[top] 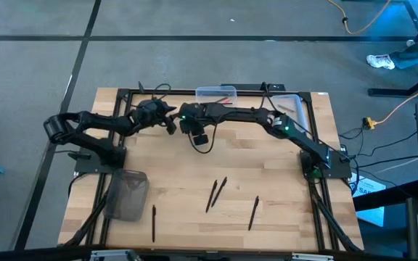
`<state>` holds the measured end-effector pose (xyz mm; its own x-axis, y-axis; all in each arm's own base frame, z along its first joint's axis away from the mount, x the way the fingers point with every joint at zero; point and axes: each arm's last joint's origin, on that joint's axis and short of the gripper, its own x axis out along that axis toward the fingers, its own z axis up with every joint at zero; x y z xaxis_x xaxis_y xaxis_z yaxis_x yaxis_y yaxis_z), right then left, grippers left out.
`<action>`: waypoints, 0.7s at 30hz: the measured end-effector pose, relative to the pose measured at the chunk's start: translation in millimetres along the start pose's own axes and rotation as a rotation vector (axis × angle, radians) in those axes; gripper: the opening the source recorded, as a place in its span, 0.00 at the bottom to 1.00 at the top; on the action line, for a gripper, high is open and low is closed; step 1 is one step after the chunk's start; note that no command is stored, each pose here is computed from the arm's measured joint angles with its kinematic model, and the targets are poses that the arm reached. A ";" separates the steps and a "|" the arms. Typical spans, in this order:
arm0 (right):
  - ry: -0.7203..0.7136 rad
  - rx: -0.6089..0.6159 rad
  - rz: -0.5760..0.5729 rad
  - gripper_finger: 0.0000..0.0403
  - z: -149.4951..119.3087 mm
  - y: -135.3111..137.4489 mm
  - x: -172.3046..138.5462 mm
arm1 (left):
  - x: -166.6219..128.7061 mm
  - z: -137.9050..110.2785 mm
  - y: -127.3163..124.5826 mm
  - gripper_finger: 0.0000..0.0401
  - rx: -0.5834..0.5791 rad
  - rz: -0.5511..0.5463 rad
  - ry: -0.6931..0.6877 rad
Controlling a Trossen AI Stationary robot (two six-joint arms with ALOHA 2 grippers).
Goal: Sort crayons/erasers/pens/pencils in bins
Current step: Put the red pencil into the left transparent bin
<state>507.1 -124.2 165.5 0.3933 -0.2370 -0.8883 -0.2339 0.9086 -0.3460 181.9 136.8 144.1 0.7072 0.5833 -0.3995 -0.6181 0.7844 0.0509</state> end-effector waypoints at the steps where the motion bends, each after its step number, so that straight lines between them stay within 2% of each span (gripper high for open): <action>1: 0.015 -0.012 -0.013 0.37 0.2 -0.9 3.8 | 0.3 0.3 2.5 0.35 -0.008 0.006 0.001; 5: 0.044 -0.061 -0.036 0.42 -2.8 -9.0 17.4 | 1.2 -3.5 11.6 0.35 -0.027 0.040 0.066; 9: 0.028 -0.124 -0.066 0.43 -5.9 -21.5 18.3 | 0.3 -11.6 17.2 0.35 -0.038 0.060 0.147; 17: 0.023 -0.230 -0.111 0.37 -17.6 -43.1 25.6 | -0.1 -13.5 19.7 0.35 -0.043 0.069 0.165; 21: 0.046 -0.259 -0.094 0.35 -23.0 -42.6 35.8 | -0.1 -13.5 19.7 0.35 -0.043 0.068 0.166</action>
<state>510.7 -179.3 141.5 0.3849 -0.3366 -0.8594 -0.4205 0.7649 -0.4879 165.0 149.3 132.7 0.5990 0.5892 -0.5422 -0.6793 0.7325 0.0455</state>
